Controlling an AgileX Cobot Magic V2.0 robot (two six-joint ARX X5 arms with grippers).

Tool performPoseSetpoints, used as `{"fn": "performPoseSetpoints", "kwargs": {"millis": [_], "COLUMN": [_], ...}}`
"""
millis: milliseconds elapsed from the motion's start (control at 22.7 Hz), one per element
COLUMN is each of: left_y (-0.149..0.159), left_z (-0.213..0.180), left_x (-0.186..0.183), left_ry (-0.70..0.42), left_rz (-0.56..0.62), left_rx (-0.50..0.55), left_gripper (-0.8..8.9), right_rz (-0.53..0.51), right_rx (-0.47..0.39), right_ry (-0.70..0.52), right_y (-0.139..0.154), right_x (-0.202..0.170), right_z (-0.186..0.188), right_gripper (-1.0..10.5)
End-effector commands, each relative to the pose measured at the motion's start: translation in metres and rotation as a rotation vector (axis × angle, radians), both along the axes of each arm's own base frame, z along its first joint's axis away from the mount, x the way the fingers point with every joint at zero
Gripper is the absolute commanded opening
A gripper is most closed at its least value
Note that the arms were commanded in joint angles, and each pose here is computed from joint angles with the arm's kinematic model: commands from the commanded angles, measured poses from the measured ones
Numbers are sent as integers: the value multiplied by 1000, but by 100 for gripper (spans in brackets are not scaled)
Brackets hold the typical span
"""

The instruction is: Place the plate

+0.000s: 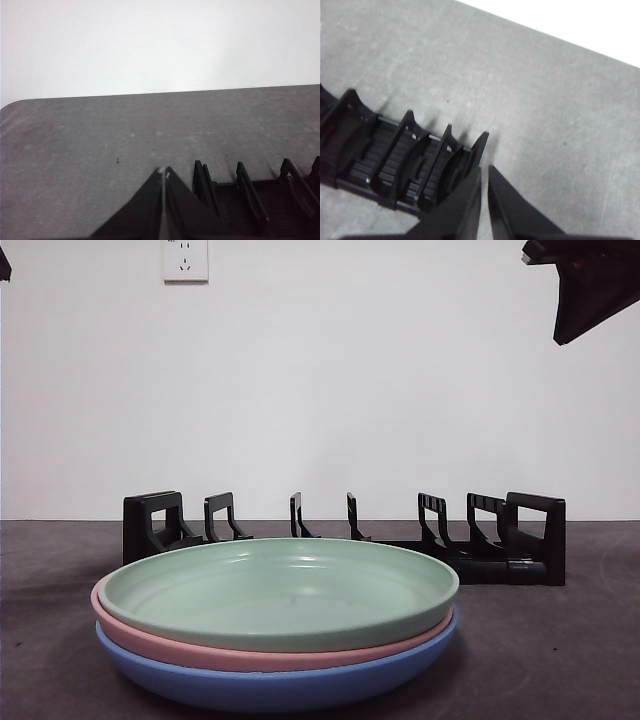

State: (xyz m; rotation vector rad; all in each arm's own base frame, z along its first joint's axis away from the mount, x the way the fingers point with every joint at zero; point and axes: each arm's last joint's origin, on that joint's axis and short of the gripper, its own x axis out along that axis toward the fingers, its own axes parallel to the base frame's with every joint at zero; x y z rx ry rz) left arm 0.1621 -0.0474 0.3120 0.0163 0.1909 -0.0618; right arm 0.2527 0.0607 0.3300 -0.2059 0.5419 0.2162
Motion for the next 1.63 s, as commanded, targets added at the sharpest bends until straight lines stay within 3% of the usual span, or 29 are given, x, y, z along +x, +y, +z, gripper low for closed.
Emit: {"fn": "performPoseSetpoints", "kwargs": {"millis": [44, 132, 265, 441, 574, 750, 883, 1236, 1280, 1324, 1368, 1633], "left_y": [2, 9, 26, 41, 46, 52, 52, 52, 52, 52, 52, 52], "left_z": [8, 0, -48, -118, -145, -151, -148, -147, -147, -147, -147, -147], "left_x": [-6, -20, -43, -61, -64, -65, -65, -65, -65, -65, -65, -65], "left_ry": [-42, -91, -189, -194, -201, -134, -168, -172, -172, -172, -172, -172], "left_rz": [-13, -35, -104, 15, 63, 126, 135, 134, 134, 134, 134, 134], "left_rx": [51, 67, 89, 16, 16, 14, -53, -52, -52, -52, -52, -52], "left_gripper": [8, 8, 8, 8, 8, 8, 8, 8, 8, 8, 8, 8], "right_rz": [-2, -2, -1, -2, -1, -1, -1, 1, -1, -55, -96, -95], "right_rx": [17, 22, 26, 27, 28, 30, 32, 40, -3, -77, -97, -84], "right_ry": [-29, -50, -67, -71, -71, -79, -89, -120, -136, -149, -138, -287], "right_y": [2, 2, 2, 2, 2, 2, 3, 3, 2, -3, -8, -33], "right_x": [3, 4, 5, 5, 5, 5, 6, 7, 7, 4, -2, -64], "right_z": [5, 7, 9, 9, 9, 10, 11, 13, 14, 16, 18, -8], "right_gripper": [21, 21, 21, 21, 21, 21, 21, 21, 22, 22, 21, 21]}}
